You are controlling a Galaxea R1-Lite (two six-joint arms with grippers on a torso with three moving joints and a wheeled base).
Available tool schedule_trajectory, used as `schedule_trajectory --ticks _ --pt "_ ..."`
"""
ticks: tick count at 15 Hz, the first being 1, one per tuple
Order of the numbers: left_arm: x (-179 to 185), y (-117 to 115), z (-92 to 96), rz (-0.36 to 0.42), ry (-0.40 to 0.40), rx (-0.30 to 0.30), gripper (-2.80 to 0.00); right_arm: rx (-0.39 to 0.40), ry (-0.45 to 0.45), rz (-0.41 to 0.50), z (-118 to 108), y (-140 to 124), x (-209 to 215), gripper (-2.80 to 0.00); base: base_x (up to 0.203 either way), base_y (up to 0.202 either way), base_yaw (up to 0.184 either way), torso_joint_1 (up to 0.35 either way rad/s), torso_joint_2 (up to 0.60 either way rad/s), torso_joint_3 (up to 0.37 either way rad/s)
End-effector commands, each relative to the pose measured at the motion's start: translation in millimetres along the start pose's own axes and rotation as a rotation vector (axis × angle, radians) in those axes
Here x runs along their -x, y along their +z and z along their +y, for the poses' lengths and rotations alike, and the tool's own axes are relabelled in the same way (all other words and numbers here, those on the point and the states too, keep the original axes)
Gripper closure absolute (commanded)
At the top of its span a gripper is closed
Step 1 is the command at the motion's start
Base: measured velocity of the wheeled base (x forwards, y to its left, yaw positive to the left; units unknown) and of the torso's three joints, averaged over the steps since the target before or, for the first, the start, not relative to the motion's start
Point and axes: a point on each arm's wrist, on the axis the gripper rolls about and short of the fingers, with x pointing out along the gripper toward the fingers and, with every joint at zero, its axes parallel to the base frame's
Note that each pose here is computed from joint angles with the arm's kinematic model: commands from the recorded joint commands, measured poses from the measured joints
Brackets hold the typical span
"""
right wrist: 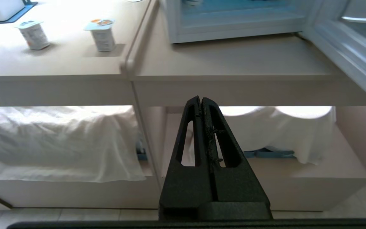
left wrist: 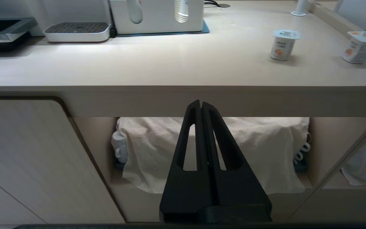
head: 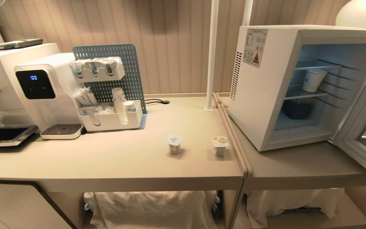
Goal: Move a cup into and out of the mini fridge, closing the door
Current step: Close the freezer door
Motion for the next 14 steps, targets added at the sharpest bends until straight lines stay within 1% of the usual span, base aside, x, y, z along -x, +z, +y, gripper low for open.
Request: schedule_trajectory --ticks 1,14 --pt "-0.1 0.1 0.0 0.001 0.0 0.0 0.0 0.0 0.001 0.006 0.0 0.0 -0.3 0.0 0.0 -0.194 -0.002 0.005 0.0 0.002" --pt "-0.1 -0.1 0.0 0.002 0.0 0.0 0.0 0.002 0.002 0.015 0.0 0.3 -1.0 0.0 0.0 -0.194 -0.001 0.002 0.0 0.001"
